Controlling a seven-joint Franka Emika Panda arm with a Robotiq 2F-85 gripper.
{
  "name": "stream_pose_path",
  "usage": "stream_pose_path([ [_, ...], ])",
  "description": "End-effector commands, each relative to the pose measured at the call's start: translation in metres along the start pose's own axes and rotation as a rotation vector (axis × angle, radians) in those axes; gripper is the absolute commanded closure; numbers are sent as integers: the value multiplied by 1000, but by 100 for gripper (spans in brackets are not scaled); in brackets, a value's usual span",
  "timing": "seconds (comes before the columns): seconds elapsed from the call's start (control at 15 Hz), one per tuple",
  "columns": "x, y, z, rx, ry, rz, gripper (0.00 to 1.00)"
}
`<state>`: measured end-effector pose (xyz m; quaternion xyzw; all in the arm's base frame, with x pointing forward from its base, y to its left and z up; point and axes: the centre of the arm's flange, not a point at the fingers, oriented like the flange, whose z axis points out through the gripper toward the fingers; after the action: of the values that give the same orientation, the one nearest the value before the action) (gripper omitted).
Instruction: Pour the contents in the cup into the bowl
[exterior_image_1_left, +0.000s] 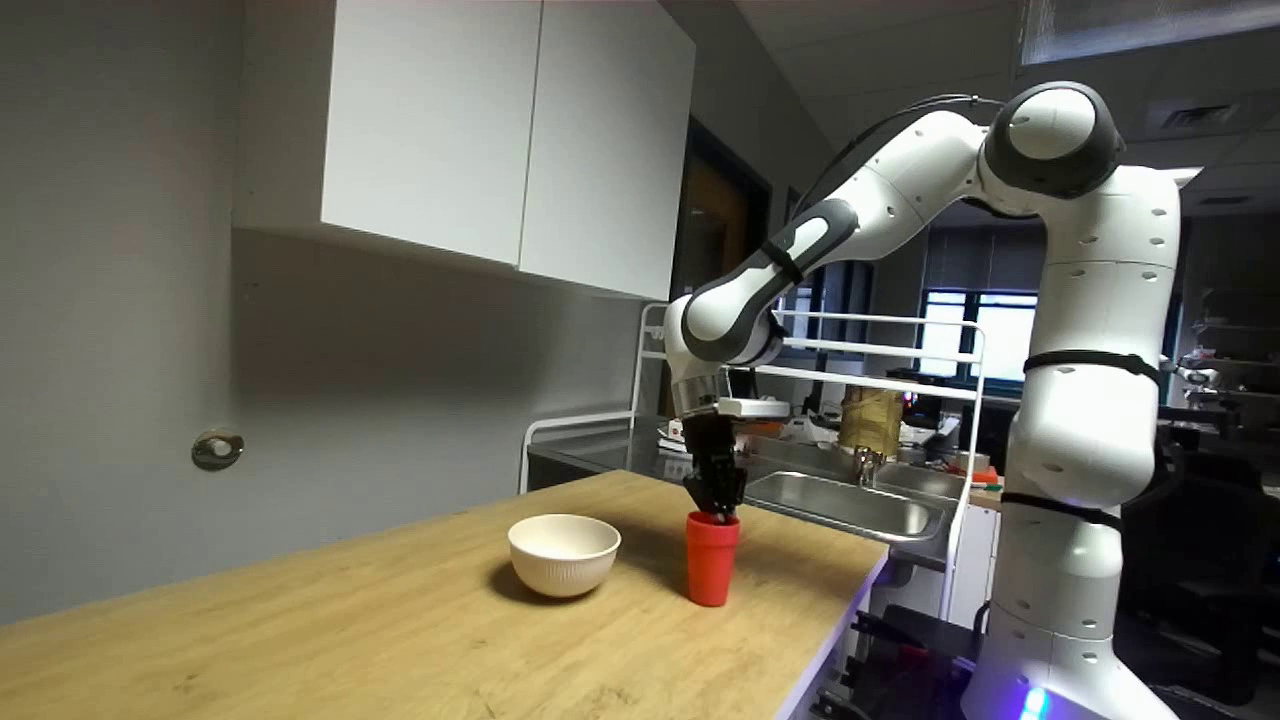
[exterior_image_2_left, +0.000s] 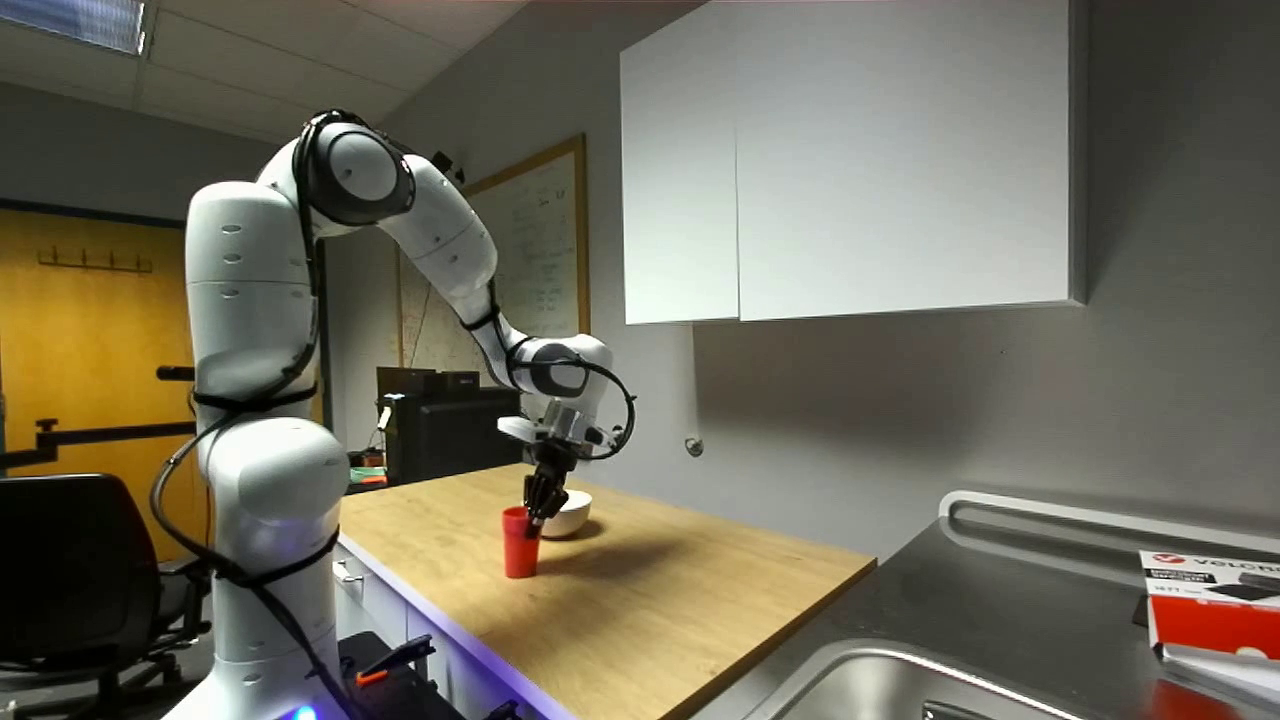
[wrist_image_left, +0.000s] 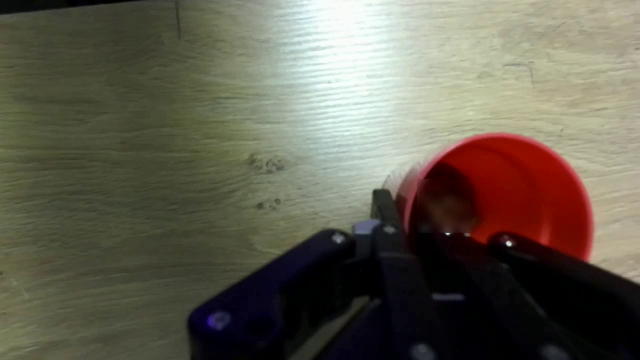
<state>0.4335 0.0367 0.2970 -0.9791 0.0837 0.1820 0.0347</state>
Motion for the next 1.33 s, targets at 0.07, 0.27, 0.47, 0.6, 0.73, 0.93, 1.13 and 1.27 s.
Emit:
stream_pose_path([
  [0.07,7,-21,-22,-23,22,22,97],
  [0.27,15,-46,-46,-80,66,30,97],
  [0.47,24,-74,-73,-162,120,39,97],
  [0.6,31,-94,-89,-229,159,50,97],
  [0.73,39,-115,-100,-299,190,58,97],
  [0.93,46,-147,-106,-405,218,59,97],
  [1.13,43,-179,-103,-521,243,52,97],
  [1.27,36,-201,-97,-622,262,56,97],
])
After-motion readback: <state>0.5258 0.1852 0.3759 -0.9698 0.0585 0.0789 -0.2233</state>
